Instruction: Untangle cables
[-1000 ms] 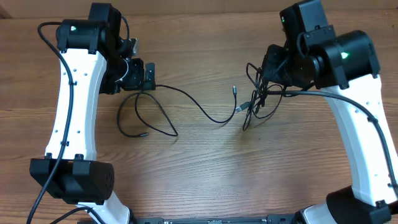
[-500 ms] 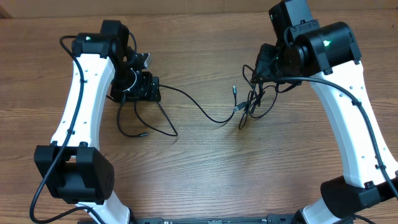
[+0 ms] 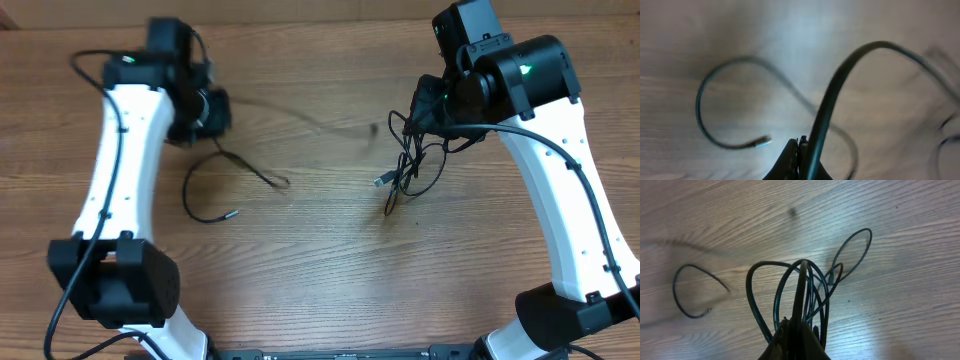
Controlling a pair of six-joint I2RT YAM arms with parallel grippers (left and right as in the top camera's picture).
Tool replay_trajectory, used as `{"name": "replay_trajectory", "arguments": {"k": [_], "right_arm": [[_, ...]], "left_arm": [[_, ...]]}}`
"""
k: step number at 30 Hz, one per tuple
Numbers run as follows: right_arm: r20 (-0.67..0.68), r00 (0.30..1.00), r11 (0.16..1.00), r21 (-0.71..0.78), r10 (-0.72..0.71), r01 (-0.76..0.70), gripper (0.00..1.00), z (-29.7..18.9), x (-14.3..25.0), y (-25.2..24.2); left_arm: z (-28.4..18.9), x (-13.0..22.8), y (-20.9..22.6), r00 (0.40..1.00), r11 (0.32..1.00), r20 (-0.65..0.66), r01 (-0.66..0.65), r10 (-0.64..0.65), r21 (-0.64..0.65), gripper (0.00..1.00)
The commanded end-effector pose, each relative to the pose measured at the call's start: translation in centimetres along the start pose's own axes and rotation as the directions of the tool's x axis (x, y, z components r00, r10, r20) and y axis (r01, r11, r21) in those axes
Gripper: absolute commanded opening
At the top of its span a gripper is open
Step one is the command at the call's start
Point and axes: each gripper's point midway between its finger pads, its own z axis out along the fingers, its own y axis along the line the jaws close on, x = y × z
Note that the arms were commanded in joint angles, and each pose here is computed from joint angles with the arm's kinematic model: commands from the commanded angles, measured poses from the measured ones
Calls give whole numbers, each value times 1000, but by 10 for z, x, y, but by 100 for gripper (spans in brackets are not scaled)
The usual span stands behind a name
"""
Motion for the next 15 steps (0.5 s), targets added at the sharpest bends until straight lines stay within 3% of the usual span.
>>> {"name": "replay_trajectory", "arguments": {"k": [1,4,8,11,15], "right_arm": [[10,1000,1000,-17,-5,6,4,-6,0,2],[10,1000,1000,-18,-6,6,4,-6,0,2],[11,1000,1000,-17,-8,8,4,-6,0,2],[11,1000,1000,-18,-23,23,4,-6,0,2],[12,1000,1000,-18,-24,25,4,-6,0,2]], "left_arm": [[-66,-44,-25,978,973,165,92,-128,213,4],[-129,-72,-59,950,903,286,-7,-128,429,4],[-205,-98,-73,881,826,404,-26,-247,563,4],[-232,-105,-75,845,810,457,-50,-277,584,4],[-212,-101,-65,855,873,479,-66,-201,483,4]]}}
